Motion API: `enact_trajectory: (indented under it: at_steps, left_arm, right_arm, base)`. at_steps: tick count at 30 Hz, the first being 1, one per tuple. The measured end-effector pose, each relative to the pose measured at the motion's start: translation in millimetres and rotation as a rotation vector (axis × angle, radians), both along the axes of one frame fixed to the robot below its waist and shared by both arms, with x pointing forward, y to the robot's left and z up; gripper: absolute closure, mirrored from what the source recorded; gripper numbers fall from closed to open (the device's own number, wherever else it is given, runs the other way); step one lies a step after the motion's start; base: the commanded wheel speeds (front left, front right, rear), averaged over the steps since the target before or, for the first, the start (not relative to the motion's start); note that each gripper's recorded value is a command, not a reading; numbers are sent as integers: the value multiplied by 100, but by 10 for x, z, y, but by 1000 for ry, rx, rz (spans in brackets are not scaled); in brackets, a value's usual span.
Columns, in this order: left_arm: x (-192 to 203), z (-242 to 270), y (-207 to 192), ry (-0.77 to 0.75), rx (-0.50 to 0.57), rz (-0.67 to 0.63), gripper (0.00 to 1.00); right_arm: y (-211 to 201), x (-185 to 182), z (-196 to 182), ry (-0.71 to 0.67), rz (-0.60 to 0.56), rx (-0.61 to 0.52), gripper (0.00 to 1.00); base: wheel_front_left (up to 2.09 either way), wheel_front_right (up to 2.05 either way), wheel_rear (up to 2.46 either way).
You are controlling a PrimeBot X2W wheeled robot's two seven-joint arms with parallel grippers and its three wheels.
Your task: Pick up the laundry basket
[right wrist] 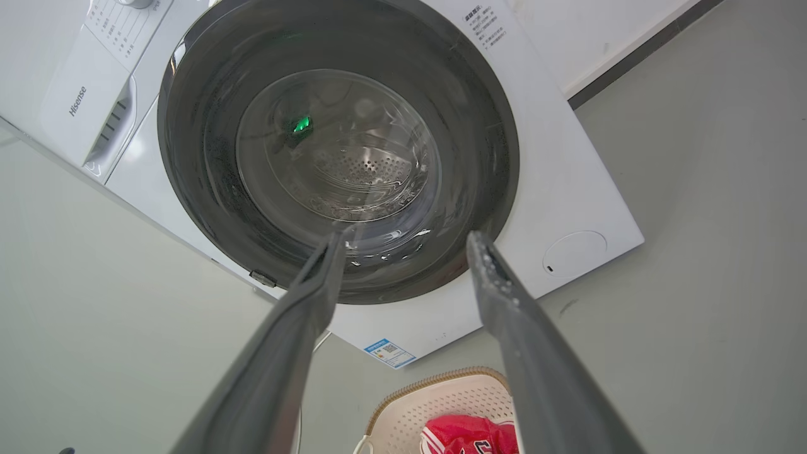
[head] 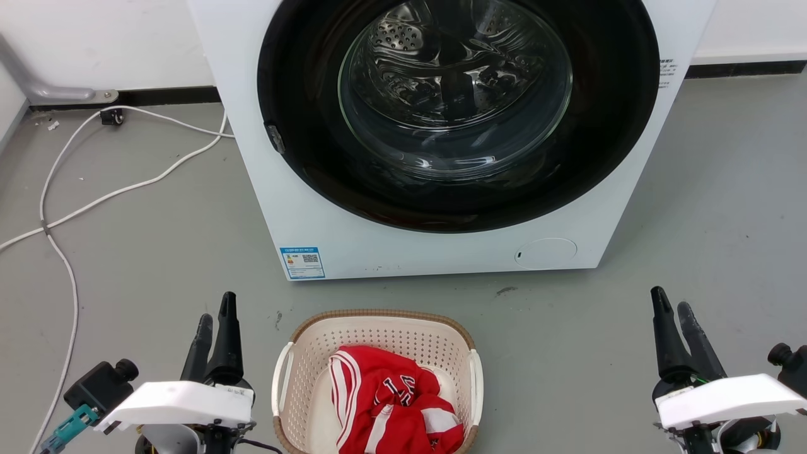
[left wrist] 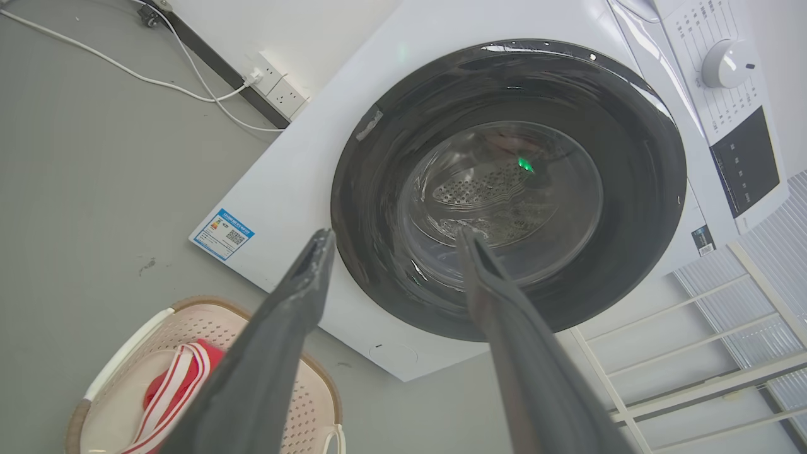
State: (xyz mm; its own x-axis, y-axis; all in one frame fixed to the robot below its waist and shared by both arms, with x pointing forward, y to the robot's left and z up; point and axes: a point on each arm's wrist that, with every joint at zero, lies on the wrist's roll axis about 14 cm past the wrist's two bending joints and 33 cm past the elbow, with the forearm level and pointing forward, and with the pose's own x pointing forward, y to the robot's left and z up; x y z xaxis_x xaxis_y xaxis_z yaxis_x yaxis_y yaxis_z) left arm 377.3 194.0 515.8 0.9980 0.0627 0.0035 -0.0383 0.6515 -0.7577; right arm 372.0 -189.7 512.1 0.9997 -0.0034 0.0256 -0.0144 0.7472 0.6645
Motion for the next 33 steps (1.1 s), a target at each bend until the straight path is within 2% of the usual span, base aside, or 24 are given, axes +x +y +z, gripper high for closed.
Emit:
enact_trajectory:
  at_steps: [15, 33]
  left_arm:
    - [-43, 65, -49, -32, 213, -1, 0]
    - [-81, 98, -99, -54, 413, 4, 0]
  right_arm:
    - [41, -37, 74, -42, 4, -217, 0]
    - [65, -88, 123, -77, 5, -422, 0]
  base:
    - [0, 0, 0]
    - [0, 0, 0]
